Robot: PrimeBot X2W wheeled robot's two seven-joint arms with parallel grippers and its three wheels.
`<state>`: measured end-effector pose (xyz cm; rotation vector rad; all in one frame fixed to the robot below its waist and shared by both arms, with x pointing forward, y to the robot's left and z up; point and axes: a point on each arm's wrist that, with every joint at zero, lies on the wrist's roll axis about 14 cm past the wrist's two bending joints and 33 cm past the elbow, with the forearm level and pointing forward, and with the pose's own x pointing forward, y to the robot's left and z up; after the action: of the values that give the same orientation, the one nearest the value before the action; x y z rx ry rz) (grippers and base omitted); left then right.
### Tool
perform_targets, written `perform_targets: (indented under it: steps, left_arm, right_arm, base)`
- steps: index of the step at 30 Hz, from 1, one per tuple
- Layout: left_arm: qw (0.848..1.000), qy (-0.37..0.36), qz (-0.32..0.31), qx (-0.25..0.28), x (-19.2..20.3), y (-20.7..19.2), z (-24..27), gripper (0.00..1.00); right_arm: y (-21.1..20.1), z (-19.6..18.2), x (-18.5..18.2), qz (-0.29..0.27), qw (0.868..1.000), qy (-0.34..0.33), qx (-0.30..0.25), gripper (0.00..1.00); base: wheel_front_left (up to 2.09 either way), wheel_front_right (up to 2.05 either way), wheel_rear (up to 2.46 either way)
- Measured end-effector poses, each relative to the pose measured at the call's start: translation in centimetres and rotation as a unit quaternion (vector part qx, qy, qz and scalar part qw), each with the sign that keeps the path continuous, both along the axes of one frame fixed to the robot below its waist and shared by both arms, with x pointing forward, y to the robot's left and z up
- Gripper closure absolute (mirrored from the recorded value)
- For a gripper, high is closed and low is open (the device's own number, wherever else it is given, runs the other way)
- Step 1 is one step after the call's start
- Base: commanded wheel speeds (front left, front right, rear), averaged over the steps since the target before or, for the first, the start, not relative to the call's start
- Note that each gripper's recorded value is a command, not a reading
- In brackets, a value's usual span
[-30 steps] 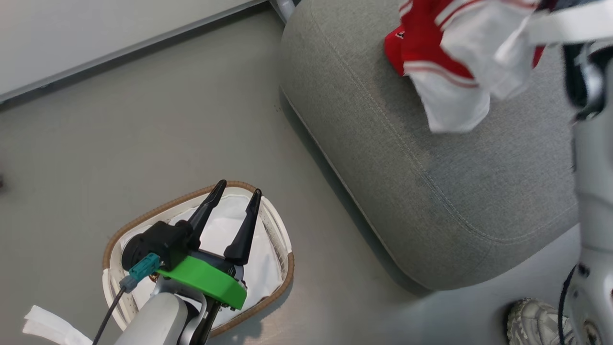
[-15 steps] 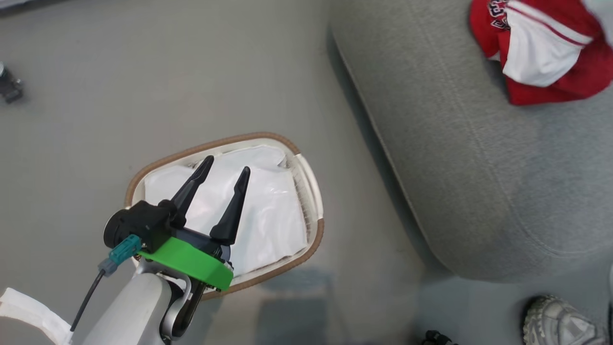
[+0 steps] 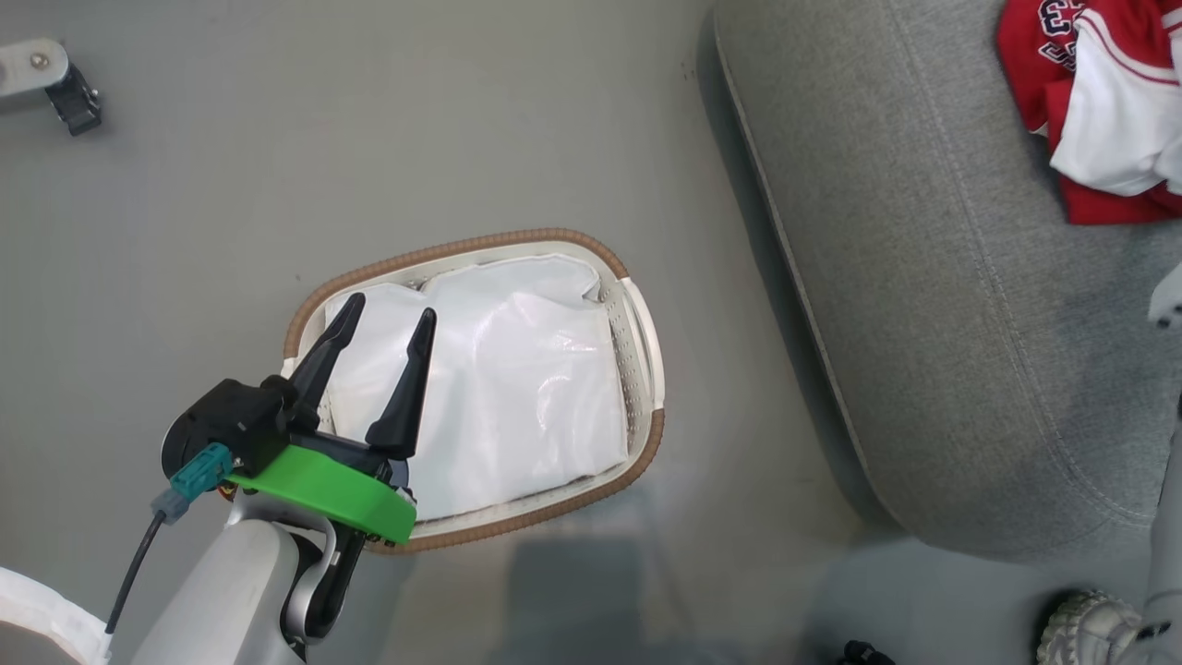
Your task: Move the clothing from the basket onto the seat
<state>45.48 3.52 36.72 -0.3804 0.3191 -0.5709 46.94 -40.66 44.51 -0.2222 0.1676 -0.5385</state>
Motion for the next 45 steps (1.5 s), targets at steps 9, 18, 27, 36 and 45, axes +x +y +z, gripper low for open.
perform_targets:
  steps: [9,18,27,36,45]
  left_arm:
    - [1.0,-0.014,0.016,0.006,-0.5,0.3,1.7,0.0]
    - [0.993,-0.028,0.112,0.04,-0.8,6.0,3.2,0.0]
    - [0.965,-0.047,0.244,0.086,-2.6,14.2,4.9,0.0]
    - [0.947,-0.067,0.296,0.105,-6.5,17.4,7.0,0.0]
    - [0.944,-0.076,0.306,0.103,-9.7,17.4,7.8,0.0]
  right_arm:
    - [2.3,-0.1,-6.0,0.025,0.999,-0.006,0.019,0.0]
    - [10.0,2.9,-5.5,0.131,0.987,-0.075,0.063,0.0]
    - [19.2,6.0,-1.8,0.254,0.95,-0.134,0.123,0.0]
    - [24.5,7.4,-2.6,0.319,0.924,-0.146,0.151,0.0]
    - [24.4,6.2,-5.8,0.313,0.927,-0.13,0.163,0.0]
  base:
    - [0.0,0.0,0.0]
    - [0.0,0.0,0.0]
    - [0.0,0.0,0.0]
    - [0.0,0.0,0.0]
    - [0.0,0.0,0.0]
